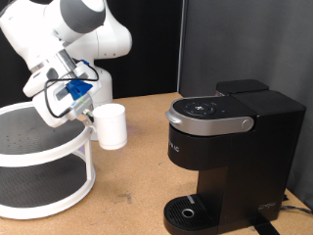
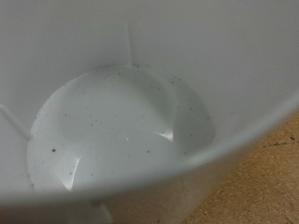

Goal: Make a cup of coffee with the keurig machine

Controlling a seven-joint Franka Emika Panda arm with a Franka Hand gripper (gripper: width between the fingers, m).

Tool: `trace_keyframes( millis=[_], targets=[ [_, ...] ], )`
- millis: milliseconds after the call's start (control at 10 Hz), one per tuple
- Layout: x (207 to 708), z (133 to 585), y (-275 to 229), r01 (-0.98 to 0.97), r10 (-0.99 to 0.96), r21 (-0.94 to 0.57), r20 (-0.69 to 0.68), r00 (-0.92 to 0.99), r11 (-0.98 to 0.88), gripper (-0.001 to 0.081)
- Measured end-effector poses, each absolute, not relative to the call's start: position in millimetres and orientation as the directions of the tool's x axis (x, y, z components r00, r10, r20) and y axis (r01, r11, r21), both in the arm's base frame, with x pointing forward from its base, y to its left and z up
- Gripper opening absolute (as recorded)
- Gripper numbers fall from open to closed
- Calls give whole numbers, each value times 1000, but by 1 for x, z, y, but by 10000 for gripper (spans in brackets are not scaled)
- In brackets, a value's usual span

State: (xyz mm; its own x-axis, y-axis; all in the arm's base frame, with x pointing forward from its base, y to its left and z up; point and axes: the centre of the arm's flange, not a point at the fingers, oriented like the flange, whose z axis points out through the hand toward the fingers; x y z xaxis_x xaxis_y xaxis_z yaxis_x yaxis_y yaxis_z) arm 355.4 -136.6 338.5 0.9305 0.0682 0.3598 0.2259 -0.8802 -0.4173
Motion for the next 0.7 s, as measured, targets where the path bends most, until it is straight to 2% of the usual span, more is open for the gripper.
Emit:
trace_keyframes(
  millis=[300, 500, 700],
  targets=[
    [362, 315, -124, 206, 123, -328, 257, 958, -922, 70],
    [374, 292, -111, 158, 77, -284, 276, 958, -946, 70],
    [384, 271, -94, 145, 46, -310, 308, 950, -940, 70]
  ],
)
